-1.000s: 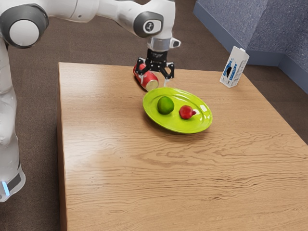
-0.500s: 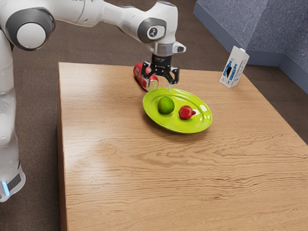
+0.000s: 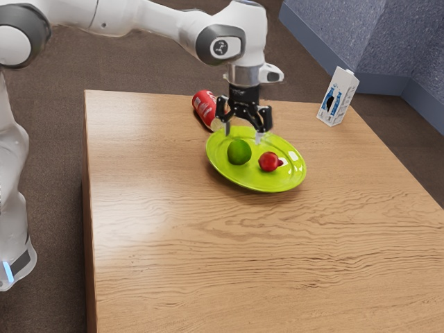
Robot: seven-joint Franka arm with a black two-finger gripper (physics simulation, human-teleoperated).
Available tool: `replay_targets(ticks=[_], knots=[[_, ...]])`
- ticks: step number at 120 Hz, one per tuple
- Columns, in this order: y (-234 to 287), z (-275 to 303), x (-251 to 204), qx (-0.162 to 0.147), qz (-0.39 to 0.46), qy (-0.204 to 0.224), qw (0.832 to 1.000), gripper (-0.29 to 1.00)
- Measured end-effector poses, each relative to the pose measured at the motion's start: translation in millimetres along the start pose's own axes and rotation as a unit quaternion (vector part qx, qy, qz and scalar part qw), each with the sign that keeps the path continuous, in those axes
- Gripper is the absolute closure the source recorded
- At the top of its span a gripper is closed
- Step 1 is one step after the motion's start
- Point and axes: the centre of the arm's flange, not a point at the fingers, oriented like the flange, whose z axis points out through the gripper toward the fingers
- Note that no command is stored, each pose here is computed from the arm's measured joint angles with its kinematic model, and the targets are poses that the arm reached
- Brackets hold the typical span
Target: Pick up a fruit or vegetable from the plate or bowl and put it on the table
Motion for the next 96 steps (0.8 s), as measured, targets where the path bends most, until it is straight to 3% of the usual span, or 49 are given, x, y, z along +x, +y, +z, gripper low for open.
replay_targets(ticks=[10,19,50,96], knots=[[-48.5,-13.0,2.9,0.007,-0.037,0.011,0.999,0.00],[-60.8,-5.4,7.5,0.019,-0.051,0.009,0.998,0.00],[-65.1,39.1,32.1,0.041,-0.076,-0.008,0.996,0.00],[-46.7,55.1,43.7,0.035,-0.076,-0.004,0.996,0.00]])
